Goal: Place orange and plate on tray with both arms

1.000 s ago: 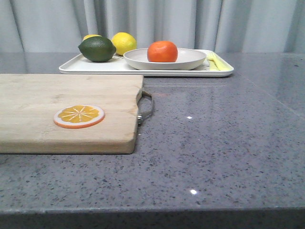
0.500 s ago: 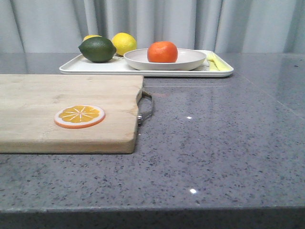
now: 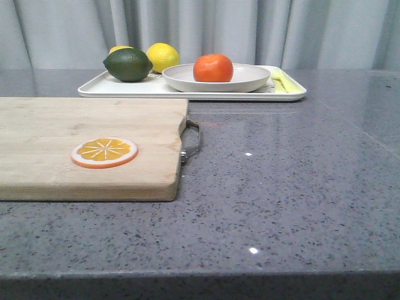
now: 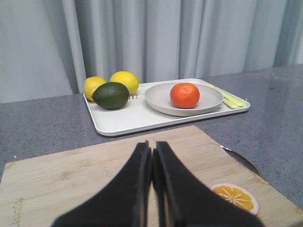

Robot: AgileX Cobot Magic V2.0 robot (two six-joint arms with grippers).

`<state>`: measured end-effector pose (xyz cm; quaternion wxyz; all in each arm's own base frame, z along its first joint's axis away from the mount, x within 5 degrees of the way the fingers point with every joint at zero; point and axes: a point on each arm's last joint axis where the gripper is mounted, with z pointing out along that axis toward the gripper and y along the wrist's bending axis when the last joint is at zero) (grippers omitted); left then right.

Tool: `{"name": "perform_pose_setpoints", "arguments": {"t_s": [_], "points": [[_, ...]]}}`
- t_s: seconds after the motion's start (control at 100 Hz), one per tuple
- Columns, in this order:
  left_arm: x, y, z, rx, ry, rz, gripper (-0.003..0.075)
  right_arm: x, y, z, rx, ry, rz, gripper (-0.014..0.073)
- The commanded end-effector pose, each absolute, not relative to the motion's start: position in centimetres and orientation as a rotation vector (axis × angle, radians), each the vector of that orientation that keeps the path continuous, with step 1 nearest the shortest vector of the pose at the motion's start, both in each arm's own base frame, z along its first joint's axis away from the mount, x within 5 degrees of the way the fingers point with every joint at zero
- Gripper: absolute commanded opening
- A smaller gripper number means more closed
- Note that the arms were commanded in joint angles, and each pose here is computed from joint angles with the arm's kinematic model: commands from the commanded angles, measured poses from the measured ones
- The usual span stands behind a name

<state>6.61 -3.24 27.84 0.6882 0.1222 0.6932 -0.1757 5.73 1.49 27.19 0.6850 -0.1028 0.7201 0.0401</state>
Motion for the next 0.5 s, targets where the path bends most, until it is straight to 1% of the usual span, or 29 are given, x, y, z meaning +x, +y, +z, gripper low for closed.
{"name": "perform_pose_setpoints", "arguments": {"t_s": [0.0,0.49], "points": [[6.16,-2.66,28.72,0.210,1.477,-0.382,-0.0020,5.51,1.15,28.57,-0.200,1.506,0.051,-0.0069],[6.10,-2.64,28.05,0.211,1.486,-0.381,-0.0020,5.49,1.24,28.34,-0.211,1.529,0.058,-0.0069]]}}
